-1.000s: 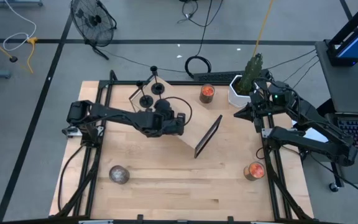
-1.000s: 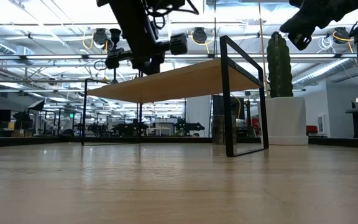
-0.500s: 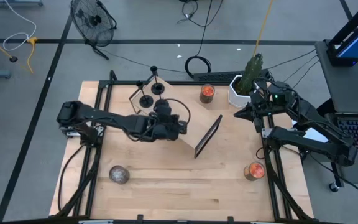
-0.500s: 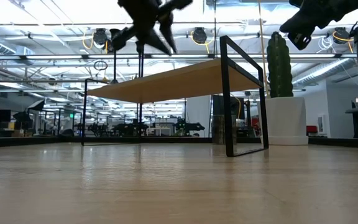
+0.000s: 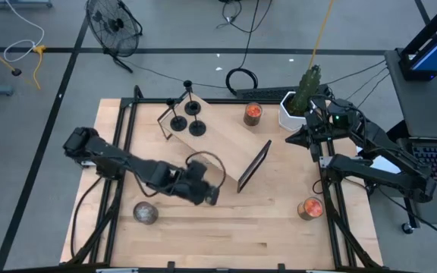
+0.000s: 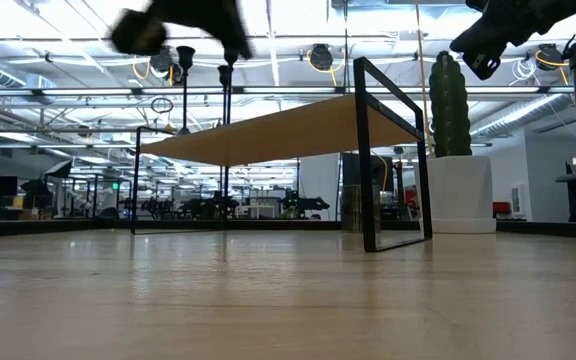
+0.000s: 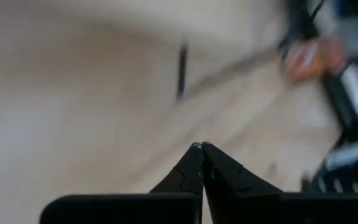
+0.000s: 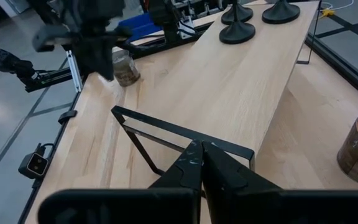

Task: Pick & Place candle stick holders
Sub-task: Put the brown scented candle on the shelf

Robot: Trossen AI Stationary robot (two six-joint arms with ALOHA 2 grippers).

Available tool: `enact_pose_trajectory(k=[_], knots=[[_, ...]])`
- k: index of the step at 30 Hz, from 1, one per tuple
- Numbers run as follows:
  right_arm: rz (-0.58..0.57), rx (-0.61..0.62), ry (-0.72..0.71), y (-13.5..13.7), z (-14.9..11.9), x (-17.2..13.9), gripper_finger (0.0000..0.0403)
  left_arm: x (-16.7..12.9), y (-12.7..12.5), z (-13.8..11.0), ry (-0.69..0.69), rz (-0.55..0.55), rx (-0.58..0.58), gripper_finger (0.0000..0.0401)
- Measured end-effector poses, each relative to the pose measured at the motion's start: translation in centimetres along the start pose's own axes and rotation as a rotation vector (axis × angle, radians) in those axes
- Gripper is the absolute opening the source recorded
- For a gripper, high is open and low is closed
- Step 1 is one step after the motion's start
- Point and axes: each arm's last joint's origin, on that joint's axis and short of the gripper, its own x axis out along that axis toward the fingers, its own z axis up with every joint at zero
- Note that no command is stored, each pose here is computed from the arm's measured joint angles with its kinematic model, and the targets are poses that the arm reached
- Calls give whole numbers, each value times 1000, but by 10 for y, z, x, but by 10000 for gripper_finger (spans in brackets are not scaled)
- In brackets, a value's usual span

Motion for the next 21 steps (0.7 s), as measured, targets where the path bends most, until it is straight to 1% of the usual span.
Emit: enact_pose_trajectory(k=[1, 3, 7, 11, 15, 18, 21], knots=[[0, 0, 0, 0, 0, 0, 0, -2, 2, -7, 60, 20, -32, 4], [0, 0, 0, 0, 0, 0, 0, -6, 8, -19, 133, 88, -88, 6], [0, -15, 1, 0, 0, 0, 0, -25, 21, -41, 171, 238, -198, 15], [0, -18, 1, 0, 0, 0, 0, -47, 33, -58, 213, 363, -272, 6], [0, -16, 1, 0, 0, 0, 0, -65, 45, -71, 251, 495, -317, 9], [0, -14, 1, 0, 0, 0, 0, -75, 53, -77, 270, 588, -323, 26], [0, -8, 1, 0, 0, 0, 0, -83, 60, -83, 273, 668, -297, 42]])
